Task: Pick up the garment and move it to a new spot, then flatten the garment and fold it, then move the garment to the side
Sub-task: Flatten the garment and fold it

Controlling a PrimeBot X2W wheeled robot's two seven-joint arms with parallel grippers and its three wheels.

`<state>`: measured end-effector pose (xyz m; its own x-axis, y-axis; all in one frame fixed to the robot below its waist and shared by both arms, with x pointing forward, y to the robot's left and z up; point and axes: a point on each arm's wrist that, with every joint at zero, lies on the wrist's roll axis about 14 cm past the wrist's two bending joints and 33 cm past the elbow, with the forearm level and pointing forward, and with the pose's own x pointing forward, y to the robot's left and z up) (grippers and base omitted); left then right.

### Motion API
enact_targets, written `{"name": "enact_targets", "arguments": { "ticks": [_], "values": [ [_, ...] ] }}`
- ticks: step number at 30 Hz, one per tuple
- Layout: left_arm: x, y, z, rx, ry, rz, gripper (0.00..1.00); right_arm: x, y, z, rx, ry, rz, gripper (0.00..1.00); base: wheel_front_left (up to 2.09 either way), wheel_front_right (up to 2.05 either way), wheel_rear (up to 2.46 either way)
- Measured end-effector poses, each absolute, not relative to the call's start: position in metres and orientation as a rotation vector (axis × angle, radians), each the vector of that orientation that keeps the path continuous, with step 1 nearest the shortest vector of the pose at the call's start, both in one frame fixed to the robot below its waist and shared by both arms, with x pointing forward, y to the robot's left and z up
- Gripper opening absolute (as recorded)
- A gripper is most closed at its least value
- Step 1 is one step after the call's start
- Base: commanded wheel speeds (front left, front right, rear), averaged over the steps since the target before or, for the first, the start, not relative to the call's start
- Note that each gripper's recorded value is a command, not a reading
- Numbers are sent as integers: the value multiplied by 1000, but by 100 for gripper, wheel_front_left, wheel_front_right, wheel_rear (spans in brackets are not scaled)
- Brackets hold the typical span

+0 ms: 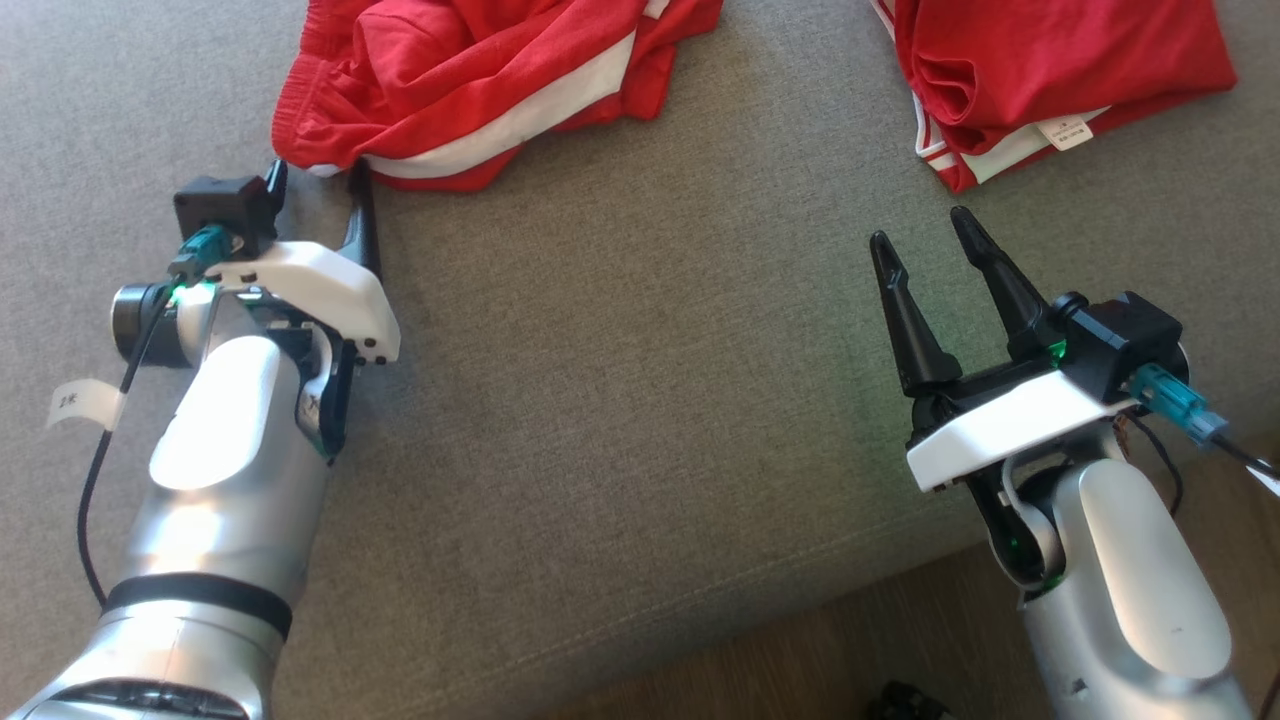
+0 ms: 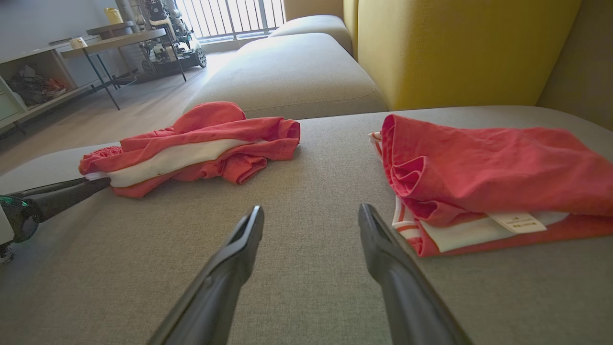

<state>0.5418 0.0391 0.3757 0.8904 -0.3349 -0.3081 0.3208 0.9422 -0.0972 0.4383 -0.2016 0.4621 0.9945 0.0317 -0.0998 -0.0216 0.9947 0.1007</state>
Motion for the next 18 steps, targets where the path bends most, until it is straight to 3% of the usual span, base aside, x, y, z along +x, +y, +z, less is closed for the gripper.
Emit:
{"name": "enact_targets", "arguments": {
  "ticks": [2, 3, 4, 18],
  "values": [
    [541, 37, 375, -45, 331, -352, 100, 438, -202, 462, 100, 102, 26, 100, 0, 0, 0],
    [540, 37, 376, -47, 330, -356, 36, 438, -202, 462, 100, 102, 26, 100, 0, 0, 0],
    [541, 37, 377, -48, 327, -356, 0, 438, -202, 462, 101, 103, 25, 100, 0, 0, 0],
    [535, 60, 455, -73, 85, -322, 0, 445, -181, 471, 110, 82, 81, 100, 0, 0, 0]
  ]
}}
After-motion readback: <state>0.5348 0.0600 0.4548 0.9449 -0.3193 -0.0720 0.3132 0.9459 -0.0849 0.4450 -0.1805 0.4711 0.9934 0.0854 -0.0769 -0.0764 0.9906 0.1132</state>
